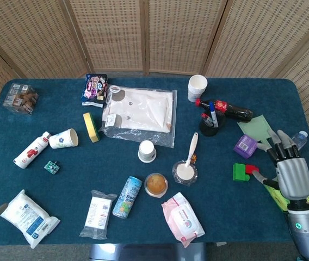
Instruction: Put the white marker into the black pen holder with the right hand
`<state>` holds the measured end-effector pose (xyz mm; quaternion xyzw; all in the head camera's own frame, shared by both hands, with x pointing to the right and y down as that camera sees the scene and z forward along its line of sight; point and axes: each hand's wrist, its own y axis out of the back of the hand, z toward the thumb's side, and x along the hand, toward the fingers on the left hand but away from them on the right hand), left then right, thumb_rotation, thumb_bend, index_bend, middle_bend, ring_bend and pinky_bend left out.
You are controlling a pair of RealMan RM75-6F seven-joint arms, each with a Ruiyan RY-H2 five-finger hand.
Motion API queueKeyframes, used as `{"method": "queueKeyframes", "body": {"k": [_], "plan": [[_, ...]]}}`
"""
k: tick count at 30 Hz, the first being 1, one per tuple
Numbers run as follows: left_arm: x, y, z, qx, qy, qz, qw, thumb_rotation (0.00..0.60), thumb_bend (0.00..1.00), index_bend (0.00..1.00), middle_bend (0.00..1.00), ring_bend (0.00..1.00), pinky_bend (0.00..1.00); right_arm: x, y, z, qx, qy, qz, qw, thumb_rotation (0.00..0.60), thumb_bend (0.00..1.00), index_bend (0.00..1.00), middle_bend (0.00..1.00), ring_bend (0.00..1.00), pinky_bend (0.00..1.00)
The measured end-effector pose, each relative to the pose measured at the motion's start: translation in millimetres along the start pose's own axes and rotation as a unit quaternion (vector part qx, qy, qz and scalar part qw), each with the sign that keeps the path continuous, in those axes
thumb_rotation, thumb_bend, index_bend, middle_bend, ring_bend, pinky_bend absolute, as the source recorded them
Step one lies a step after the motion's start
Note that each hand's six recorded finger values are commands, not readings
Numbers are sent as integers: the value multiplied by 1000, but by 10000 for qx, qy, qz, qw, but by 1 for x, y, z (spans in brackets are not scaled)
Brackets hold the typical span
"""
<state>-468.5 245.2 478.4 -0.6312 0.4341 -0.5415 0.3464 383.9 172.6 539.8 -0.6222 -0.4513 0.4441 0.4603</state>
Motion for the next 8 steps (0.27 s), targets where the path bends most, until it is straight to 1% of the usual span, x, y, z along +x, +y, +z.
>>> {"method": "queueKeyframes", "body": {"k": [3, 6, 8], "plan": [[0, 0, 0, 19, -3, 3, 10000, 600, 43, 0, 0, 0, 4, 17, -2, -9, -5, 48, 365, 9993, 600, 132, 278, 64, 0, 161], [-1, -1, 1, 44, -4, 0, 10000, 600, 42, 0, 0, 0, 5, 33, -5, -14, 80, 34, 684, 9976, 600, 55, 265, 62, 0, 129], [-2, -2, 1, 60, -1, -4, 10000, 600, 42, 0, 0, 0, 5, 38, -6, -16, 123, -4, 758, 9970, 600, 10, 247, 61, 0, 99]]}}
